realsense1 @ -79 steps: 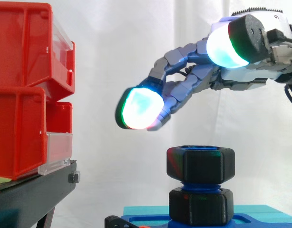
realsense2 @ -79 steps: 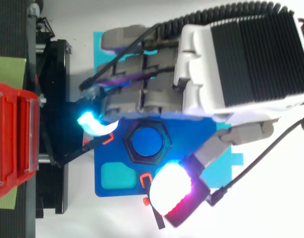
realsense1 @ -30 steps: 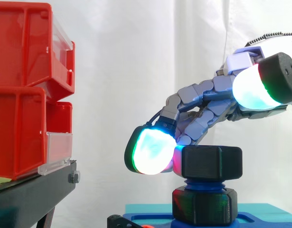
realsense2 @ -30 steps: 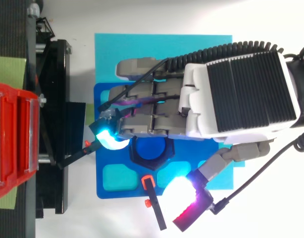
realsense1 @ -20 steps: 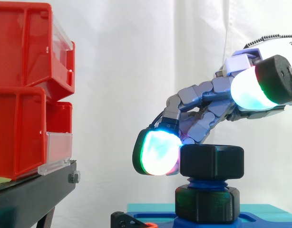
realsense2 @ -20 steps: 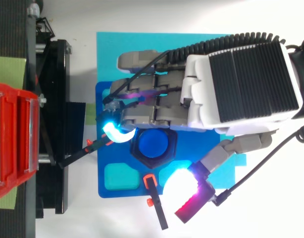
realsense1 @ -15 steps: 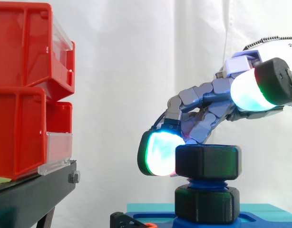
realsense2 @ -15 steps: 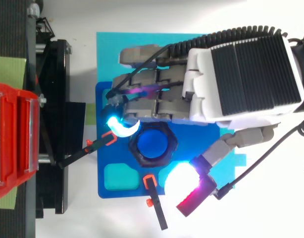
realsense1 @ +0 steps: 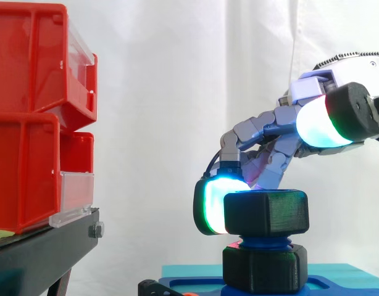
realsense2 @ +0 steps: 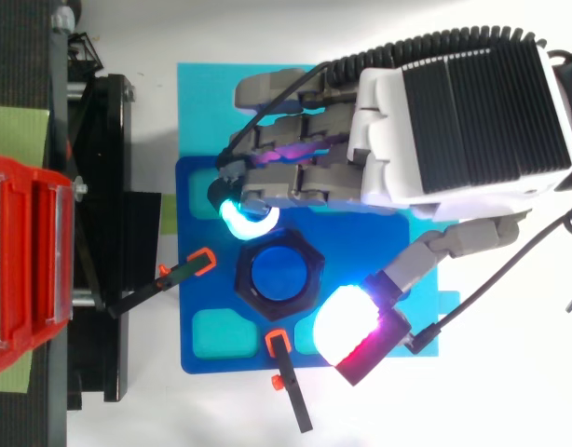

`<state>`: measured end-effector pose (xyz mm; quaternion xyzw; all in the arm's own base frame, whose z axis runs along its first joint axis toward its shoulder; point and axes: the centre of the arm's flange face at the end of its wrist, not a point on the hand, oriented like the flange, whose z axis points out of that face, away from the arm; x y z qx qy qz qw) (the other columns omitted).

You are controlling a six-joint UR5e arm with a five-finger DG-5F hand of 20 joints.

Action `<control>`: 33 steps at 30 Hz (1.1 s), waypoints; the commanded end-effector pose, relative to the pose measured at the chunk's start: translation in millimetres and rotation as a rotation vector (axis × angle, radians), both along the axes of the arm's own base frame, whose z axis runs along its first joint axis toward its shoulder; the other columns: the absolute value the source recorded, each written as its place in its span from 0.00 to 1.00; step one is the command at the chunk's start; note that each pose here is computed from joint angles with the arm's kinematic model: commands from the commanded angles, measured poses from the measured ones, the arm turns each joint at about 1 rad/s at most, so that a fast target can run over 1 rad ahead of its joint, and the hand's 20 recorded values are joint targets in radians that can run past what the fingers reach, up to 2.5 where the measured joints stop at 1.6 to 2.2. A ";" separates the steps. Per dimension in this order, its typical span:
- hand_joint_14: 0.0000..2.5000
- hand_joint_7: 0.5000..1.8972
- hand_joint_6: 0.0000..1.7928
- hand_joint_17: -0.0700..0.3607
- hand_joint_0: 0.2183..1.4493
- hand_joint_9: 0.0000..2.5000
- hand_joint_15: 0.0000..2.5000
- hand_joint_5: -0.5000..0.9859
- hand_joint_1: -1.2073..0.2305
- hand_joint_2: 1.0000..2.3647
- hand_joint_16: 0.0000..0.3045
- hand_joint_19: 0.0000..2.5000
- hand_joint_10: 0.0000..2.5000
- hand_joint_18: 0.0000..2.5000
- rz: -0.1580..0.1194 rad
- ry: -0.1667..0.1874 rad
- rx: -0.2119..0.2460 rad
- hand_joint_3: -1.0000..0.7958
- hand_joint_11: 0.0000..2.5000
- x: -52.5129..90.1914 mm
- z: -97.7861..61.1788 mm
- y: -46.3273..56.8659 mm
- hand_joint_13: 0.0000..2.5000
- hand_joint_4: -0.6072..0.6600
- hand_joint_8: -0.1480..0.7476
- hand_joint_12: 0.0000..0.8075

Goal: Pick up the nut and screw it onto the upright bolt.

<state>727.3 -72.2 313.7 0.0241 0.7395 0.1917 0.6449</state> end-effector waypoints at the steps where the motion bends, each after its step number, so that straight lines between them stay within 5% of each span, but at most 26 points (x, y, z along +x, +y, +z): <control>1: 0.00 0.48 0.36 0.22 0.25 0.41 0.00 0.36 0.68 0.00 0.04 0.00 0.00 0.10 0.005 -0.002 0.001 0.28 0.00 -0.5 0.8 -3.6 0.23 0.60 0.46 0.21; 12: 0.00 0.48 0.36 0.18 0.26 0.51 0.00 0.38 0.67 0.00 0.01 0.00 0.00 0.17 0.010 -0.018 -0.010 0.28 0.00 0.6 21.2 -21.6 0.30 0.56 0.33 0.13; 16: 0.00 0.62 0.28 0.20 0.25 0.48 0.00 0.37 0.68 0.00 0.02 0.00 0.00 0.16 0.013 -0.035 -0.027 0.28 0.00 3.0 37.8 -27.2 0.28 0.61 0.34 0.16; 26: 0.00 0.36 0.28 0.25 0.24 0.43 0.00 0.30 0.71 0.00 0.06 0.00 0.00 0.13 0.031 -0.070 -0.035 0.28 0.00 8.9 52.9 -19.5 0.25 0.69 0.48 0.25; 33: 0.00 0.18 0.28 0.31 0.22 0.31 0.00 0.26 0.72 0.00 0.09 0.00 0.00 0.00 0.041 -0.117 -0.031 0.28 0.00 14.4 51.6 -12.4 0.13 0.66 0.44 0.36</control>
